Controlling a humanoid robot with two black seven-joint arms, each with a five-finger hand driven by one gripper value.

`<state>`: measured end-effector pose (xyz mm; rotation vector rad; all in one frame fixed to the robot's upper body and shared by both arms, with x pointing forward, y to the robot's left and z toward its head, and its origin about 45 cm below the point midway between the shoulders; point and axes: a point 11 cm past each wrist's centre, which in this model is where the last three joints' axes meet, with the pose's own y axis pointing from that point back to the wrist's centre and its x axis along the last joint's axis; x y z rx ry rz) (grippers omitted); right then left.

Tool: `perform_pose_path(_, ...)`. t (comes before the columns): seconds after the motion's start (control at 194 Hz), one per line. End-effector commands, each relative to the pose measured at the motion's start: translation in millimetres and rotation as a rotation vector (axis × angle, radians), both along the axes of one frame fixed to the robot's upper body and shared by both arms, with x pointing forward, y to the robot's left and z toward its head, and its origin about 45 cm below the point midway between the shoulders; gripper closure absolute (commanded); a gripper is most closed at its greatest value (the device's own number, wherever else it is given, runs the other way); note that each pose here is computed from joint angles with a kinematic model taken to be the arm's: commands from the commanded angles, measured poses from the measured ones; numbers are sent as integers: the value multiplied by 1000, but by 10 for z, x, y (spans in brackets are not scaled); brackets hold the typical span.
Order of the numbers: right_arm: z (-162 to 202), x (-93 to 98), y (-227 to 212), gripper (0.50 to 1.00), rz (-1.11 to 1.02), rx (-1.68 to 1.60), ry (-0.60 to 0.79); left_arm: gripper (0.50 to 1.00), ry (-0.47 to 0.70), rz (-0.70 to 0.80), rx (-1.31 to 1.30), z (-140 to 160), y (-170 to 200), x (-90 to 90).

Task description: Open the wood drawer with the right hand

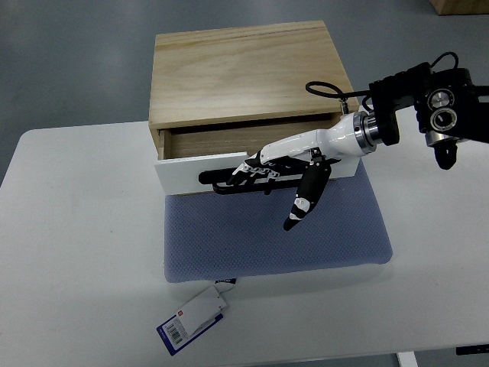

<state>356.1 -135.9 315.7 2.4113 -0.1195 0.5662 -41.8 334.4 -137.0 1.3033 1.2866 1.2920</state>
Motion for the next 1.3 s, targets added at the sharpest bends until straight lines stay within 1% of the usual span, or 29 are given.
perform_pose_path(0.0, -6, -1, -10, 564, -1, -1, 2, 500, 0, 0, 1, 0, 3, 0)
perform_pose_path(0.139, -12, -3, -12, 564, -1, -1, 4, 500, 0, 0, 1, 0, 3, 0)
perform_pose_path(0.599, 147, 30, 58, 564, 4, 45, -26, 500, 0, 0, 1, 0, 3, 0)
perform_pose_path(1.001, 173, -4, 46, 564, 29, 53, 2, 500, 0, 0, -1, 0, -3, 0)
perform_pose_path(1.11, 385, 29, 52, 564, 32, 101, -19, 500, 0, 0, 1, 0, 3, 0)
perform_pose_path(1.295, 802, 137, -148, 562, -58, 231, -25, 500, 0, 0, 1, 0, 3, 0)
